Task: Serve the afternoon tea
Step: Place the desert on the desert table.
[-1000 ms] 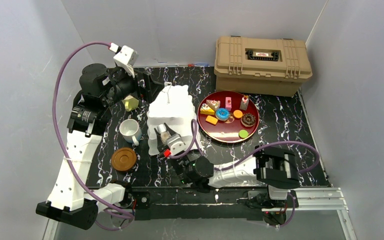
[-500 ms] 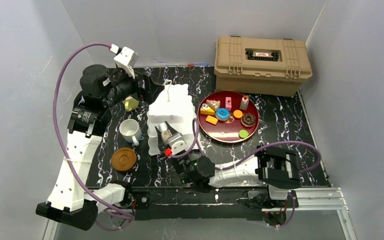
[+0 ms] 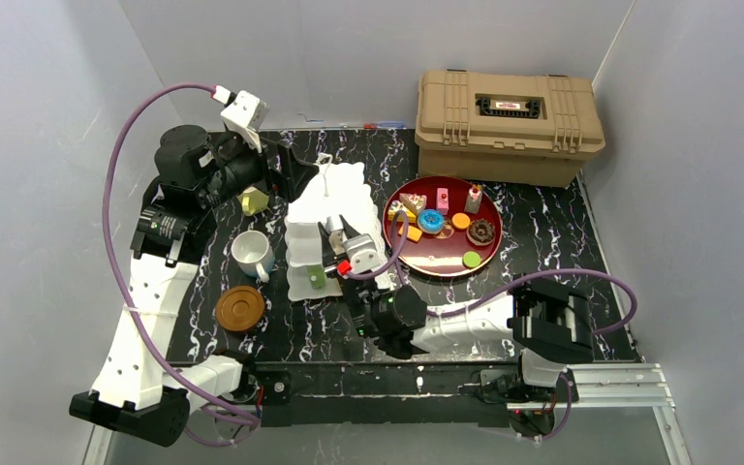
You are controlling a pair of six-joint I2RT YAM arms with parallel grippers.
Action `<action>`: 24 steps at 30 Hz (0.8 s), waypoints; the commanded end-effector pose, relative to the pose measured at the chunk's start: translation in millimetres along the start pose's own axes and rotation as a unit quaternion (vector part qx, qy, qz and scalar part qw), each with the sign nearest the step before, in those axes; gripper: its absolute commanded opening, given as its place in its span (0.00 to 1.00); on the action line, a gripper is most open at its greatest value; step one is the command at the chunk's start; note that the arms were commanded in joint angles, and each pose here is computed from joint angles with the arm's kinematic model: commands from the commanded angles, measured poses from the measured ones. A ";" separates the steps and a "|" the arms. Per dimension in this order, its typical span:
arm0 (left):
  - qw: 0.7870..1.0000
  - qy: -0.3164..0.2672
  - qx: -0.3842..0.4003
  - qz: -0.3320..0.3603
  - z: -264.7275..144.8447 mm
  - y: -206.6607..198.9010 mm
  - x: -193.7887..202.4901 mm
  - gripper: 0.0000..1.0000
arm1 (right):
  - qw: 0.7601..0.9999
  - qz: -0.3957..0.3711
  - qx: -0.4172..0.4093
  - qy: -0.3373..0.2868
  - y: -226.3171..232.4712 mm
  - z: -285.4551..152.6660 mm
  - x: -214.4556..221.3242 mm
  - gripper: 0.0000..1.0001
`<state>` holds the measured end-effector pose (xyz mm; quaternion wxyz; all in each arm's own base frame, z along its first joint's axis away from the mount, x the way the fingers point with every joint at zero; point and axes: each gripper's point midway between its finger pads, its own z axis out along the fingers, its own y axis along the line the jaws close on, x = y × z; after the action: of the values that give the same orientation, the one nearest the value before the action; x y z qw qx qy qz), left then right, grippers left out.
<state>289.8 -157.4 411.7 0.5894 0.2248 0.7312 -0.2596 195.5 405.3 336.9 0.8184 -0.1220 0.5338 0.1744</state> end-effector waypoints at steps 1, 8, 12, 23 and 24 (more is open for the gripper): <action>1.000 -0.012 0.007 0.009 -8.5 -5.5 -7.2 0.87 | 0.987 0.128 0.062 -0.074 -30.8 5.9 -46.4 0.36; 1.000 -0.009 0.007 0.009 -7.8 -4.9 -4.7 0.87 | 0.987 0.123 0.074 -0.071 -38.8 11.1 -39.6 0.45; 1.000 -0.011 0.007 0.008 -7.3 -4.9 -6.0 0.87 | 0.988 0.117 0.077 -0.066 -42.0 9.9 -34.8 0.53; 1.000 -0.009 0.009 0.006 -6.8 -5.3 -4.6 0.87 | 0.987 0.128 0.074 -0.070 -51.3 4.7 -41.1 0.57; 1.000 -0.009 0.009 0.006 -6.6 -5.3 -4.5 0.87 | 0.985 0.136 0.075 -0.073 -55.4 3.5 -46.1 0.56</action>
<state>289.4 -157.9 411.6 0.5888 0.2261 0.7310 -0.2606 211.9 393.9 321.3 0.8137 -0.1120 0.5489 0.1554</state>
